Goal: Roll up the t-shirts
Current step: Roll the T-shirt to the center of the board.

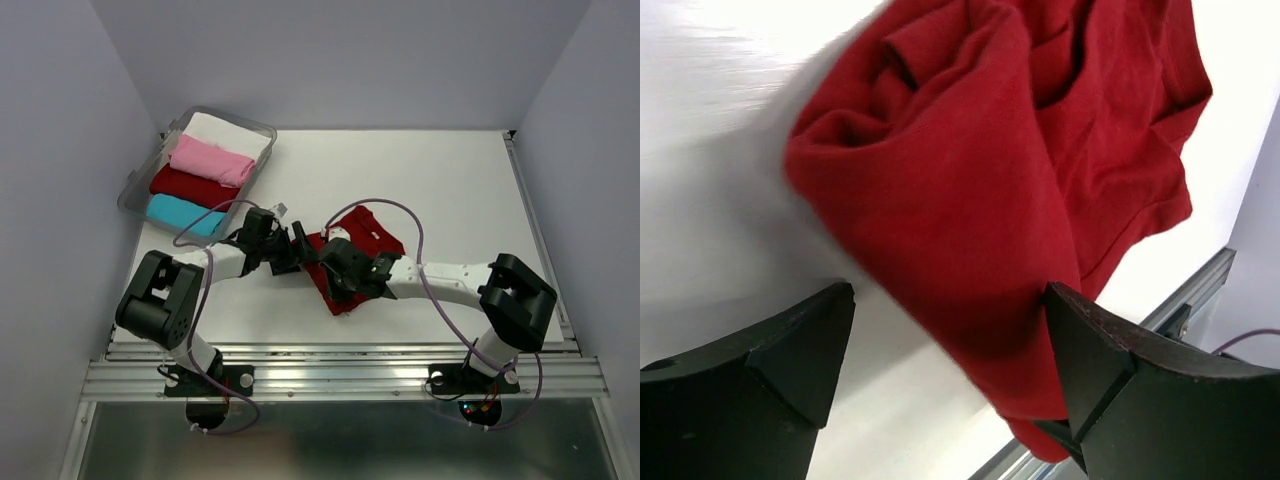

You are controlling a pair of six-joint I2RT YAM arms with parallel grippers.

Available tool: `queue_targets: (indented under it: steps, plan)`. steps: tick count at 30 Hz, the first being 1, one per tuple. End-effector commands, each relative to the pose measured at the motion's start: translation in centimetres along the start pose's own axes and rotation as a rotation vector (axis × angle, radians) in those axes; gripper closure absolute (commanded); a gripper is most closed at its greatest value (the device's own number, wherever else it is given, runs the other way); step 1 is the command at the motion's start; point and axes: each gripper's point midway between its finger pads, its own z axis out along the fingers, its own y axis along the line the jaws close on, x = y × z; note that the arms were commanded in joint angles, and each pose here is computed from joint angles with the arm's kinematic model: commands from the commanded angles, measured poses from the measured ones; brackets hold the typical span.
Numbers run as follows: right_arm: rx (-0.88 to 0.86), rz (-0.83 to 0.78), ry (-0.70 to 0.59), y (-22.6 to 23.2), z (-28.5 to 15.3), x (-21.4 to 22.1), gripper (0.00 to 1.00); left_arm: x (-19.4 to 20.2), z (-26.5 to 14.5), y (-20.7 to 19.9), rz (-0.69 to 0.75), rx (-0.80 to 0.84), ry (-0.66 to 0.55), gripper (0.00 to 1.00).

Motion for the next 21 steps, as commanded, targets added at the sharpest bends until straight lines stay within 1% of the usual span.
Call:
queue_targets:
  steps: [1,4,5,7,8,9,10,11,12,13,15,16,18,19,21]
  plan:
    - [-0.081,0.037,-0.059,1.6,-1.0,-1.7,0.99,-0.9,0.9,-2.8,0.03,0.082,-0.019,0.13]
    - [-0.078,0.036,-0.055,1.6,-0.9,-1.6,0.99,-0.5,1.9,-3.5,0.027,0.099,0.006,0.22]
    - [-0.08,0.034,-0.056,1.6,-1.0,-1.6,0.99,-0.5,2.2,-3.7,0.025,0.101,0.012,0.31]
    - [-0.068,0.029,-0.052,1.4,-1.0,-1.5,0.97,-0.6,2.4,-4.0,0.026,0.106,0.012,0.45]
    - [-0.051,0.025,-0.058,1.1,-1.1,-1.7,0.95,-0.6,2.4,-4.1,0.025,0.107,0.013,0.59]
    - [-0.039,0.026,-0.064,0.9,-1.2,-1.9,0.9,-0.6,2.3,-4.1,0.019,0.103,0.011,0.68]
    - [-0.015,0.017,-0.075,0.4,-1.5,-2.2,0.77,-0.6,2.3,-4.1,0.017,0.1,0.009,0.78]
    - [-0.005,0.011,-0.084,0.3,-1.7,-2.5,0.71,-0.5,2.1,-4.1,0.017,0.094,0.012,0.95]
    - [0.002,0.008,-0.094,0.2,-2.1,-2.9,0.66,-0.5,2.1,-4.0,0.016,0.086,0.012,1.0]
    - [0.022,-0.002,-0.091,-0.2,-2.3,-2.9,0.55,-0.6,2.0,-3.9,0.012,0.077,0.012,1.0]
    - [0.046,-0.006,-0.129,-0.4,-3.2,-4.2,0.51,-0.5,1.8,-3.7,0.003,0.061,0.014,1.0]
    - [0.067,-0.027,-0.124,-0.6,-3.6,-4.1,0.47,-0.4,1.7,-3.5,-0.003,0.052,0.015,1.0]
    - [0.11,-0.058,-0.16,-0.3,-4.3,-4.9,0.44,-0.4,1.5,-3.3,-0.013,0.035,0.012,1.0]
    - [0.156,-0.085,-0.164,-0.9,-4.7,-5.0,0.41,-0.4,1.4,-3.4,-0.019,0.033,0.01,1.0]
    - [0.188,-0.138,-0.163,-0.2,-5.1,-4.7,0.37,-0.4,1.3,-3.2,-0.027,0.022,0.009,1.0]
